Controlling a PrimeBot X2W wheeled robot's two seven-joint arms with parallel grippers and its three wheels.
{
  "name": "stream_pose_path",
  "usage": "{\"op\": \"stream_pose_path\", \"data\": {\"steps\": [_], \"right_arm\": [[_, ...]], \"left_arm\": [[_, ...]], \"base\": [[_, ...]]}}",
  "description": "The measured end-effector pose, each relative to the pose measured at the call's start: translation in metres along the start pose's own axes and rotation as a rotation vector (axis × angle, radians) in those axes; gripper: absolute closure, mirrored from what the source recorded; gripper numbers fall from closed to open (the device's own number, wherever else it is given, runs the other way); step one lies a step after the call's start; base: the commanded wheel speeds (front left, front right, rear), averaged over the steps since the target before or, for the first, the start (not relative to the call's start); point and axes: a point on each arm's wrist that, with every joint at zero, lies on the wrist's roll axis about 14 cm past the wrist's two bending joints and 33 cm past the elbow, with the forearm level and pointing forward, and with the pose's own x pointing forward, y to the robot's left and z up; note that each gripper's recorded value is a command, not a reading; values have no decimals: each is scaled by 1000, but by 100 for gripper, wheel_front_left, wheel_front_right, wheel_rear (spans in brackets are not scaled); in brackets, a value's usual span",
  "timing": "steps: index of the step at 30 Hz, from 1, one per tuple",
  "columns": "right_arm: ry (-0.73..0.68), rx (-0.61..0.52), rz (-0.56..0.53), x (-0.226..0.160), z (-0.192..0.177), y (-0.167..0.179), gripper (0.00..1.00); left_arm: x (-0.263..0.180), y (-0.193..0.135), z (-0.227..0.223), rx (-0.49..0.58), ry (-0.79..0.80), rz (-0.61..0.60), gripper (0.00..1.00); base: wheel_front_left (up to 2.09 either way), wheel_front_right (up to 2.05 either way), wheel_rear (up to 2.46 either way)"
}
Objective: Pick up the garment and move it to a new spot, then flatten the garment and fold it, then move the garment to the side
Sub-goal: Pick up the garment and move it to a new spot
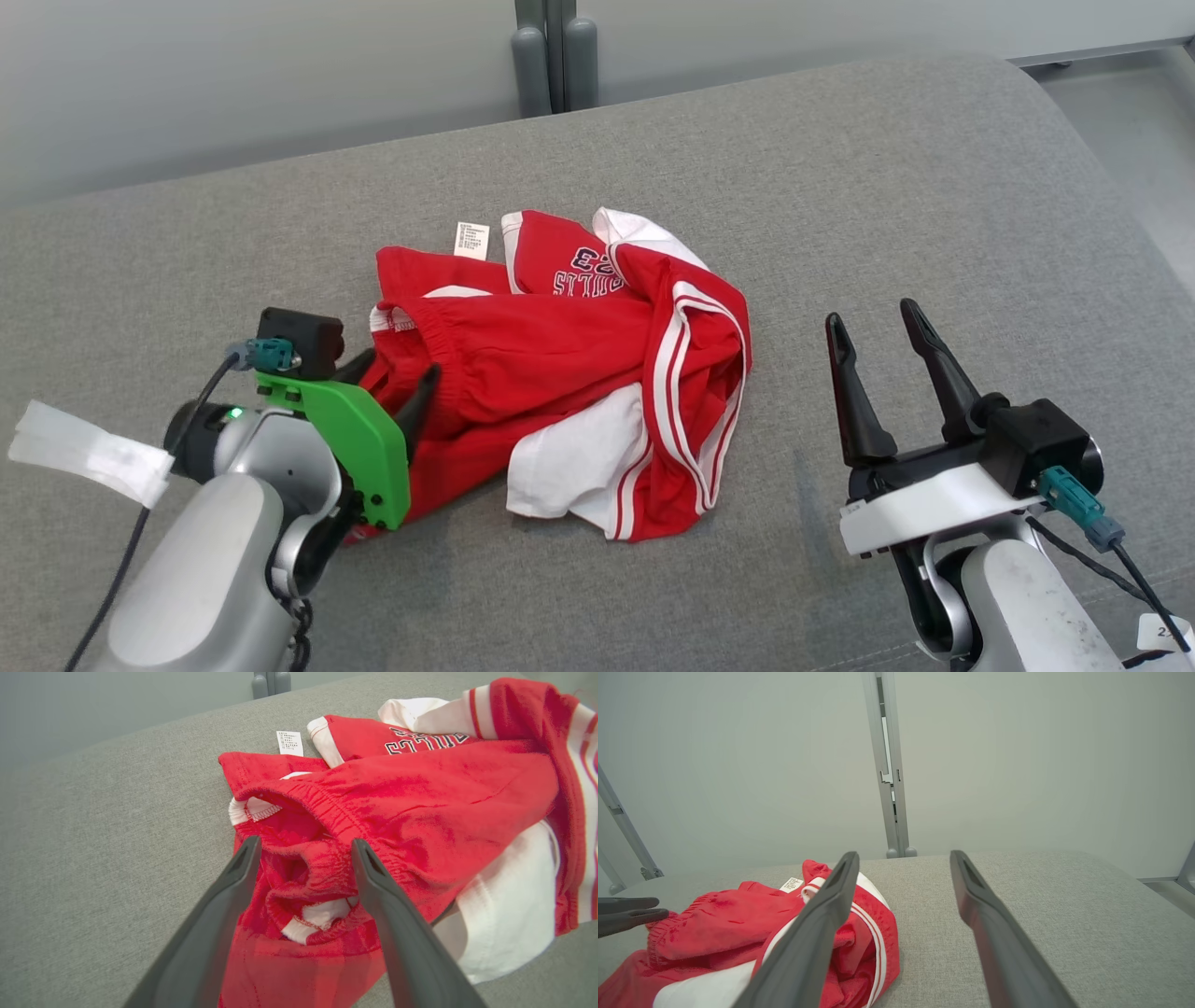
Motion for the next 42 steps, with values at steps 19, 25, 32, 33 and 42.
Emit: {"op": "stream_pose_path", "data": {"steps": [19,25,32,33,42], "right_arm": [[21,-7,-32,-5,-5,-11,0],[27,-6,-39,-5,-7,-13,0],[28,-6,-52,-3,-8,-16,0],[28,-6,-51,-2,-9,-16,0],[31,4,-20,4,-11,-7,0]], "left_arm": [[10,-10,-36,-139,124,-40,0],[12,-10,-40,-147,139,-42,100],[13,-5,-12,-209,44,-39,100],[11,9,4,-212,-13,-7,100],[-71,184,92,-152,-278,477,100]], "base": [[0,0,0],[0,0,0],[0,0,0],[0,0,0],[0,0,0]]}}
